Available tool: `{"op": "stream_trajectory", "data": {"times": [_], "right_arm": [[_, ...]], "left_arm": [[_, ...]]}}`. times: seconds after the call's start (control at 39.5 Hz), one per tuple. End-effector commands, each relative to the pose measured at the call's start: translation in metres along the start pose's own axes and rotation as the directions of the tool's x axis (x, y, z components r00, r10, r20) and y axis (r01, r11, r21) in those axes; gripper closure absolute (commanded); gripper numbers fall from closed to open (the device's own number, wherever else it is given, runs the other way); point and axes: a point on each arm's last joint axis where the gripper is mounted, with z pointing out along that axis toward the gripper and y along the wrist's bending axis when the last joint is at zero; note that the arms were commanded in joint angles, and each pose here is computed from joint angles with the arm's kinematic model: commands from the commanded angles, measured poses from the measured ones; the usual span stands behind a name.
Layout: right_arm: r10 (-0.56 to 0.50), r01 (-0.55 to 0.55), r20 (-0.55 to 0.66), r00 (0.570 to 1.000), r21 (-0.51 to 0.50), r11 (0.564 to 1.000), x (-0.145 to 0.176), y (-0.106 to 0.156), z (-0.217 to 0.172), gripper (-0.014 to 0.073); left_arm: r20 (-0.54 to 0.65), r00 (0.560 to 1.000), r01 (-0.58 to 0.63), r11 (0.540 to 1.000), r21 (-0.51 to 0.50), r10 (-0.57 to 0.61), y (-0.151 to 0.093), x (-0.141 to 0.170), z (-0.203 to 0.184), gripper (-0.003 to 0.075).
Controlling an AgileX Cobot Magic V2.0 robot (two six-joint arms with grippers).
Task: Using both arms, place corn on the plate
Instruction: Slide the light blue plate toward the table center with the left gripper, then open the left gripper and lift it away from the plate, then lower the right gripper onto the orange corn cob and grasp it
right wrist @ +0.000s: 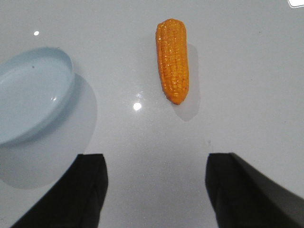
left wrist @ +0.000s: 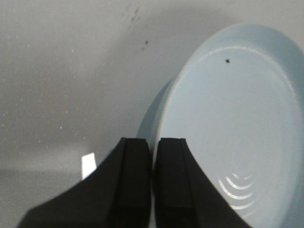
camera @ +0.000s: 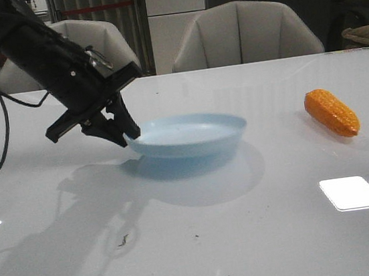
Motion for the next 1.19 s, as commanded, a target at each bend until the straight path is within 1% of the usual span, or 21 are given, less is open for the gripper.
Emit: {"op": "stream_trajectory", "data": {"times": [0.0, 0.13, 0.2, 0.3, 0.38, 0.48, 0.53, 0.61, 0.66, 0.76, 0.81, 0.83, 0.86, 0.89, 0.96, 1.01, 1.04, 1.09, 1.11, 1.14, 1.16], "right_arm": [[0.004, -0.003, 0.091, 0.996, -0.009, 1.0, -0.016, 0.003, -0.005, 0.0046], [0.004, -0.003, 0.085, 0.996, -0.01, 1.0, -0.016, 0.004, -0.005, 0.0046], [0.004, -0.003, 0.081, 0.997, -0.01, 1.0, -0.015, 0.004, -0.005, 0.0046], [0.004, -0.003, 0.071, 0.997, -0.011, 1.0, -0.014, 0.004, -0.005, 0.0046], [0.003, -0.003, 0.057, 0.998, -0.013, 1.0, -0.013, 0.004, -0.005, 0.0046], [0.003, -0.003, 0.053, 0.999, -0.014, 1.0, -0.013, 0.004, -0.005, 0.0046], [0.001, -0.001, 0.059, 0.998, -0.012, 1.0, -0.013, 0.004, -0.005, 0.0046], [-0.01, 0.01, 0.065, 0.998, -0.01, 1.0, -0.016, 0.004, -0.005, 0.0046], [-0.02, 0.021, 0.061, 0.998, -0.012, 1.0, -0.022, 0.006, -0.004, 0.0046], [-0.04, 0.041, 0.056, 0.998, -0.016, 0.999, -0.038, 0.01, -0.001, 0.0046], [-0.054, 0.055, 0.045, 0.997, -0.014, 0.998, -0.045, 0.012, 0.004, 0.0046], [-0.061, 0.062, 0.048, 0.997, -0.014, 0.998, -0.051, 0.013, 0.005, 0.0045], [-0.069, 0.069, 0.042, 0.997, -0.011, 0.998, -0.055, 0.014, 0.009, 0.0045], [-0.075, 0.076, 0.049, 0.996, -0.01, 0.997, -0.061, 0.015, 0.011, 0.0045], [-0.09, 0.091, 0.047, 0.995, -0.005, 0.996, -0.075, 0.017, 0.023, 0.0045], [-0.107, 0.107, 0.036, 0.994, 0.003, 0.994, -0.082, 0.017, 0.033, 0.0045], [-0.121, 0.121, 0.04, 0.992, 0.008, 0.993, -0.087, 0.018, 0.037, 0.0045], [-0.135, 0.135, 0.031, 0.99, 0.016, 0.991, -0.095, 0.018, 0.049, 0.0043], [-0.139, 0.138, 0.025, 0.99, 0.018, 0.99, -0.098, 0.018, 0.055, 0.0043], [-0.139, 0.139, 0.019, 0.99, 0.019, 0.99, -0.102, 0.018, 0.063, 0.0043], [-0.139, 0.138, 0.013, 0.99, 0.02, 0.99, -0.104, 0.018, 0.069, 0.0043]], "left_arm": [[0.065, 0.996, -0.055, 0.998, 0.021, 0.054, -0.025, -0.006, -0.028, 0.0517], [0.066, 0.994, -0.083, 0.996, -0.013, 0.083, -0.022, -0.006, -0.028, 0.0396], [0.073, 0.994, -0.085, 0.996, -0.015, 0.086, -0.022, -0.007, -0.028, 0.0353], [0.086, 0.992, -0.09, 0.996, -0.01, 0.091, -0.024, -0.011, -0.033, 0.0353], [0.111, 0.988, -0.11, 0.994, -0.001, 0.109, -0.031, -0.017, -0.042, 0.0353], [0.182, 0.966, -0.182, 0.983, -0.033, 0.185, -0.042, -0.029, -0.067, 0.0353], [0.223, 0.945, -0.228, 0.971, -0.076, 0.24, -0.048, -0.034, -0.082, 0.0353], [0.289, 0.896, -0.294, 0.939, -0.18, 0.337, -0.053, -0.041, -0.11, 0.0353], [0.329, 0.846, -0.34, 0.899, -0.277, 0.421, -0.058, -0.042, -0.135, 0.0353], [0.376, 0.742, -0.382, 0.811, -0.443, 0.555, -0.068, -0.039, -0.184, 0.0353], [0.402, 0.707, -0.377, 0.791, -0.482, 0.582, -0.072, -0.036, -0.203, 0.0353], [0.423, 0.682, -0.375, 0.782, -0.498, 0.597, -0.075, -0.034, -0.215, 0.0353], [0.439, 0.669, -0.369, 0.781, -0.503, 0.599, -0.075, -0.031, -0.222, 0.0353], [0.464, 0.648, -0.365, 0.781, -0.506, 0.604, -0.078, -0.028, -0.232, 0.0353], [0.512, 0.618, -0.345, 0.791, -0.505, 0.596, -0.08, -0.017, -0.251, 0.0353], [0.524, 0.612, -0.338, 0.795, -0.504, 0.593, -0.077, -0.007, -0.256, 0.0353], [0.538, 0.597, -0.337, 0.795, -0.505, 0.595, -0.078, -0.001, -0.262, 0.0353], [0.537, 0.598, -0.338, 0.794, -0.505, 0.595, -0.074, 0.011, -0.262, 0.0353], [0.548, 0.585, -0.337, 0.794, -0.505, 0.597, -0.074, 0.018, -0.267, 0.0353], [0.546, 0.588, -0.338, 0.794, -0.505, 0.597, -0.07, 0.025, -0.265, 0.0353], [0.555, 0.578, -0.338, 0.794, -0.505, 0.599, -0.07, 0.033, -0.269, 0.0353]]}}
